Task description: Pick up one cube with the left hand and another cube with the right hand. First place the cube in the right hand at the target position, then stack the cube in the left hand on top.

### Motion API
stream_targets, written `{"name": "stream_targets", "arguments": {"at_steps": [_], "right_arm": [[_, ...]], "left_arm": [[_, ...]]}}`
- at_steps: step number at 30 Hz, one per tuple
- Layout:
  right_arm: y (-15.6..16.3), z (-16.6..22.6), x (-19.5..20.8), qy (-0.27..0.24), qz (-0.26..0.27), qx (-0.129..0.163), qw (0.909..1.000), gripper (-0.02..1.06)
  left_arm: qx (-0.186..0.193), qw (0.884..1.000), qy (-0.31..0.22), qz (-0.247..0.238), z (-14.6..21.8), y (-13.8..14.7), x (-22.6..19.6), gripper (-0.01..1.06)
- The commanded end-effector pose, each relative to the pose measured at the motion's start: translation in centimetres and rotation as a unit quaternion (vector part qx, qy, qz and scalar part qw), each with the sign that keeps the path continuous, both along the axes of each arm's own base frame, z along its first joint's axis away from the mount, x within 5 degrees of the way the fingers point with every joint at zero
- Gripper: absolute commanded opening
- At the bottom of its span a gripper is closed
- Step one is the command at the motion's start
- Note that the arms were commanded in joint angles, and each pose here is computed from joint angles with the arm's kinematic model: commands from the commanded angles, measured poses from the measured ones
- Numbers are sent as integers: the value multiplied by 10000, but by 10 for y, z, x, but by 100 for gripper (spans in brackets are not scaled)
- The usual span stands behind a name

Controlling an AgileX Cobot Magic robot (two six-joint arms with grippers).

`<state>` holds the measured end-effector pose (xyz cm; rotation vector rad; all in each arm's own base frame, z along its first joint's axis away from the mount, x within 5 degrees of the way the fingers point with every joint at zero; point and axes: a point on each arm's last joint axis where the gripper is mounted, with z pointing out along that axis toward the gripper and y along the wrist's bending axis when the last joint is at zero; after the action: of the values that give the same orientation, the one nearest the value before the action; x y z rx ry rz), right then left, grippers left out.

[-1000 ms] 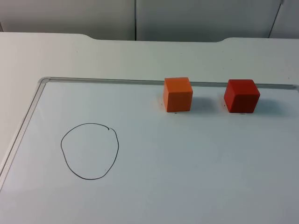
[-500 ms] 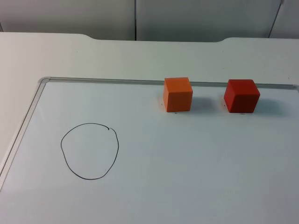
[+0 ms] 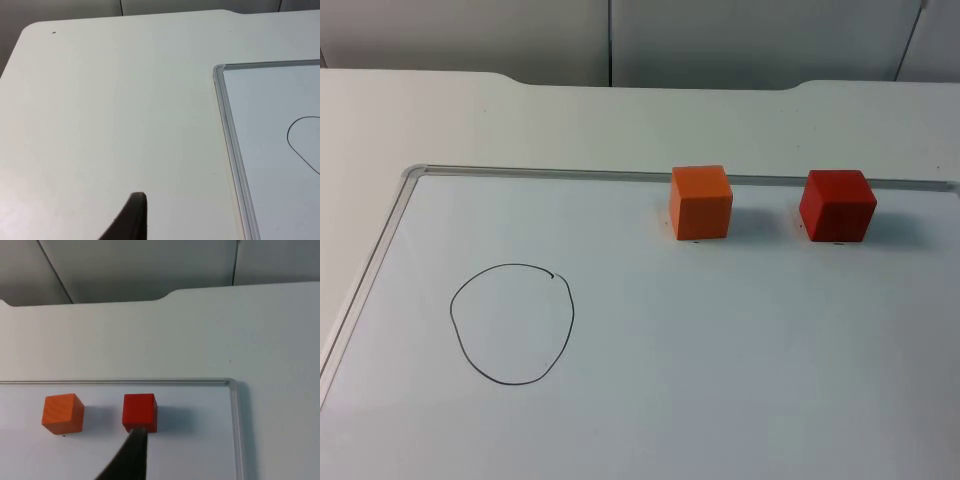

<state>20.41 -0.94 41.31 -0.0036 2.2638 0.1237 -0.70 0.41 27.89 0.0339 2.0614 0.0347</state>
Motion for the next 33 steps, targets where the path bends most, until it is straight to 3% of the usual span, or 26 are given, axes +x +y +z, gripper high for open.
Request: {"name": "stream_targets", "arguments": {"at_steps": [1, 9, 13, 22, 29, 33], "right_arm": [[-2, -1, 14, 125, 51, 0, 9999, 103], [21, -31, 81, 851, 409, -214, 9953, 103], [49, -68, 116, 1405, 382, -577, 9877, 103], [88, -141, 158, 2110, 169, -285, 9769, 103], [112, -188, 175, 2315, 100, -552, 9712, 99], [124, -212, 185, 2240, -51, -448, 9735, 99]], "left_arm": [[0, 10000, -59, -32, 0, 0, 0, 105], [8, 10000, -59, -27, 0, 0, 0, 105], [8, 10000, -59, -27, 0, 0, 0, 105], [8, 10000, -59, -27, 0, 0, 0, 105], [8, 10000, -59, -27, 0, 0, 0, 105], [8, 10000, -59, -27, 0, 0, 0, 105]]}}
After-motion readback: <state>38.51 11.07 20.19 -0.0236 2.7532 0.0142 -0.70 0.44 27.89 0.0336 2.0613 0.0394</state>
